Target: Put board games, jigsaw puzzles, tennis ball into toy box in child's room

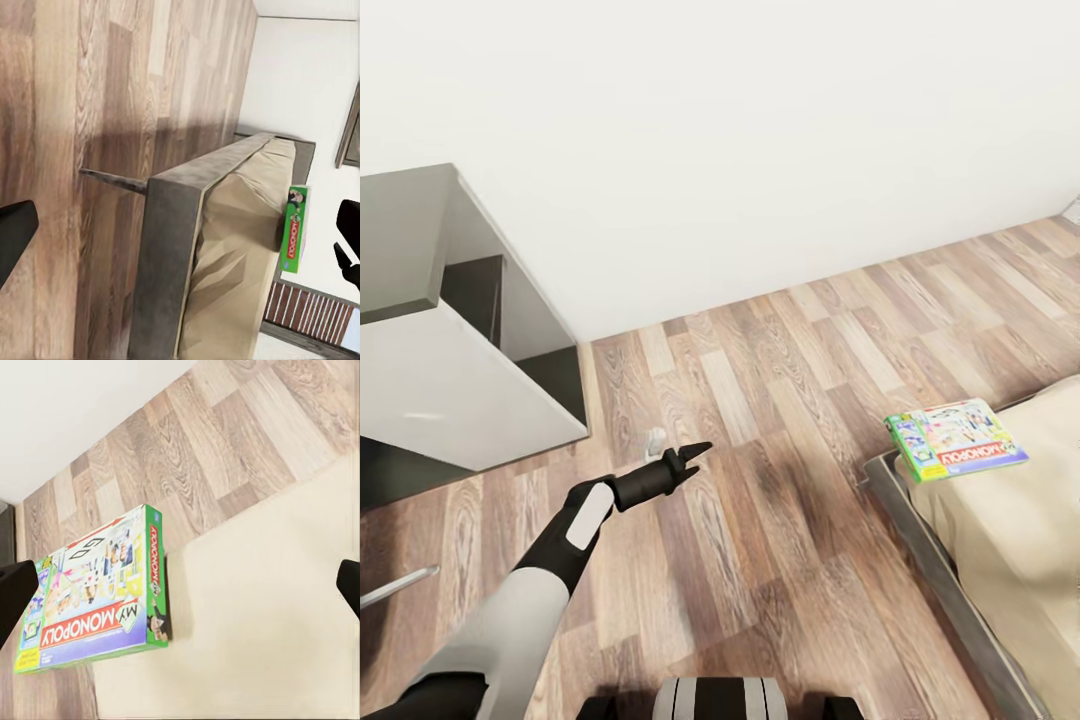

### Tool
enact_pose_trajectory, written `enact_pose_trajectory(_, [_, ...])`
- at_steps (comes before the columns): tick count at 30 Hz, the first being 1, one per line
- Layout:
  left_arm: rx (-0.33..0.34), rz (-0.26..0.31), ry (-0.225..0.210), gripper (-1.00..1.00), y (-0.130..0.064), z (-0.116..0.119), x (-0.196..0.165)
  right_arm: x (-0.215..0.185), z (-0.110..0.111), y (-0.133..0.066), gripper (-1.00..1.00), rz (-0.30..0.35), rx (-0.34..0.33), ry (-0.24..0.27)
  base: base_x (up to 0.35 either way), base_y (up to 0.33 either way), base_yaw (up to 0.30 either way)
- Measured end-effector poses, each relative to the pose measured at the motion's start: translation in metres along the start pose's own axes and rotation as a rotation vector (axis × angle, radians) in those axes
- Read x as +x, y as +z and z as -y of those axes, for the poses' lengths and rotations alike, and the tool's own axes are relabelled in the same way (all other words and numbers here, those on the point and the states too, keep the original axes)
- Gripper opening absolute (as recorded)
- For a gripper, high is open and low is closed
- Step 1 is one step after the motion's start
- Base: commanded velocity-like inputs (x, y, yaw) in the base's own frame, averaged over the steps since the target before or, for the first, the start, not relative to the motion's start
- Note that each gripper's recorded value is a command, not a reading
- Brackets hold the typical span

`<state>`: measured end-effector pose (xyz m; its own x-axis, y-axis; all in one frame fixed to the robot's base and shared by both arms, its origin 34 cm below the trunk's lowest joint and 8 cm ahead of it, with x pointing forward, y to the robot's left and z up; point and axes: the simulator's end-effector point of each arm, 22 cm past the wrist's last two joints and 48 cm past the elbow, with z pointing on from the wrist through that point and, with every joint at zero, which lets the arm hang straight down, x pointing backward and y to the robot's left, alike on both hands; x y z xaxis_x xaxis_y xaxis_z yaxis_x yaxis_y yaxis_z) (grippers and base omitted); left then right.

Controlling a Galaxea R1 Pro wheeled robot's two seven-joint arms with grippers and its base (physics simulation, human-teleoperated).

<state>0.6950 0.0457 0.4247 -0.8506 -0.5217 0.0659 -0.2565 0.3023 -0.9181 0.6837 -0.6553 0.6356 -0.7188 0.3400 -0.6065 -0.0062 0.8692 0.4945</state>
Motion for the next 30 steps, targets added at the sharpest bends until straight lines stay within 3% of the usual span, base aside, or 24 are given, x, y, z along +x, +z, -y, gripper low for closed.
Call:
enact_pose_trajectory(16, [0.1,-0.011,0.011,1.0,0.011,0.027,0.012,-0.005,0.002,-0.008,1.0,0.001,0.012,-0.003,0.0,0.0,-0.22])
enact_pose_trajectory(30, [0.126,-0.015,-0.013,1.0,0.011,0.027,0.019,-0.01,0.005,-0.016,1.0,0.004,0.024,-0.013,0.0,0.0,-0.277])
